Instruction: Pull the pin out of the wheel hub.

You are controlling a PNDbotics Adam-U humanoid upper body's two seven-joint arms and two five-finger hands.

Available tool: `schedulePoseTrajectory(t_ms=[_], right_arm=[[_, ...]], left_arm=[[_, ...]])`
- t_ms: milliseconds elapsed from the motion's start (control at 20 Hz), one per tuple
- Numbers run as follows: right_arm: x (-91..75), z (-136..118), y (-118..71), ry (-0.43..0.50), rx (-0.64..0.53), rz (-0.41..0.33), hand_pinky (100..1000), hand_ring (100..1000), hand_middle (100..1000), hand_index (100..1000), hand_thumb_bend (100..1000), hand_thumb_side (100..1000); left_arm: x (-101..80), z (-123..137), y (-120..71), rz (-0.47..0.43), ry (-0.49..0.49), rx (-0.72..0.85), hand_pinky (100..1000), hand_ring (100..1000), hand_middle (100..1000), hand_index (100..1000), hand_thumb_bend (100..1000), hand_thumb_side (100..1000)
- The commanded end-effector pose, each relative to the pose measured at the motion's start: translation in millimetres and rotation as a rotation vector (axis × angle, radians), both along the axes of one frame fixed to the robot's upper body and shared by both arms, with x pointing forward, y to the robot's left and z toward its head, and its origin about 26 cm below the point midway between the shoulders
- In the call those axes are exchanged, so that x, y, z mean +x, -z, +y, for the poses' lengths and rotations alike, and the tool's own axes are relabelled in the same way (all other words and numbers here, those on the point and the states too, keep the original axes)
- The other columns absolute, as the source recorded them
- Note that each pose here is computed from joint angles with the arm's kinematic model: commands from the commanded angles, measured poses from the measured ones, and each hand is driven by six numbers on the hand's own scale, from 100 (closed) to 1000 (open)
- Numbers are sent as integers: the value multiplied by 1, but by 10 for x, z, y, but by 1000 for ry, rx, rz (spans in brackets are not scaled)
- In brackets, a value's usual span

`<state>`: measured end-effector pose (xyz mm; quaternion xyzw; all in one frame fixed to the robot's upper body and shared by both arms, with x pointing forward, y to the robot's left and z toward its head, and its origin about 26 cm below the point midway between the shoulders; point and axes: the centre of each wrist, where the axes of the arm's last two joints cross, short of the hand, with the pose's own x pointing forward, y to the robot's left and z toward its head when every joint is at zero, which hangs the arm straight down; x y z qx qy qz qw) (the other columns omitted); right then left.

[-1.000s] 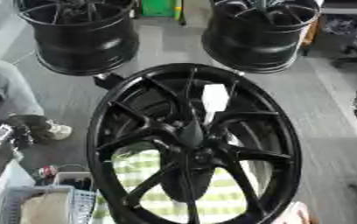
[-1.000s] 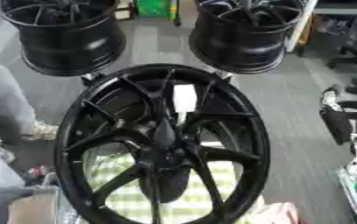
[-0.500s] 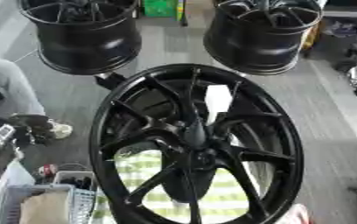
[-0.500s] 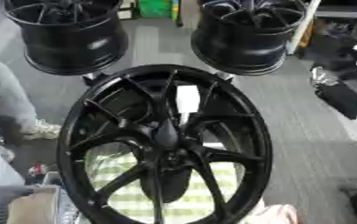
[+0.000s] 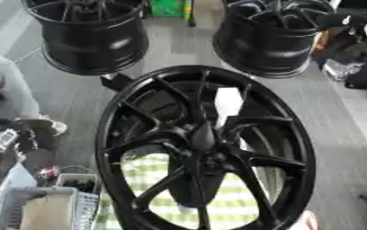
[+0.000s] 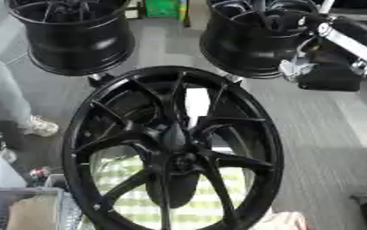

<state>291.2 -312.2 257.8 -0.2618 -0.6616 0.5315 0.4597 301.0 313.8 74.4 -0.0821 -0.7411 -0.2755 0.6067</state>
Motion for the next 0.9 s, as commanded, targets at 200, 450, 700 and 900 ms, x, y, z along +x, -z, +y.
schedulePoseTrajectory(t_ms=[200, 450, 700, 900], right_arm=[[10, 191, -211, -142, -129, 102, 770, 789, 891, 974, 100, 573], [37, 346, -246, -224, -206, 166, 786, 802, 903, 984, 169, 558], [55, 461, -283, -270, -269, 181, 795, 807, 910, 992, 206, 554], [61, 507, -309, -274, -323, 172, 809, 820, 937, 1000, 234, 558]], left_arm=[[27, 23, -90, -21, 23, 37, 676, 682, 652, 771, 100, 911], [36, 11, -95, -21, 36, 42, 676, 682, 652, 771, 100, 911], [41, 4, -96, -22, 41, 43, 677, 682, 652, 772, 100, 911], [42, 2, -94, -22, 44, 43, 677, 683, 653, 772, 100, 911]])
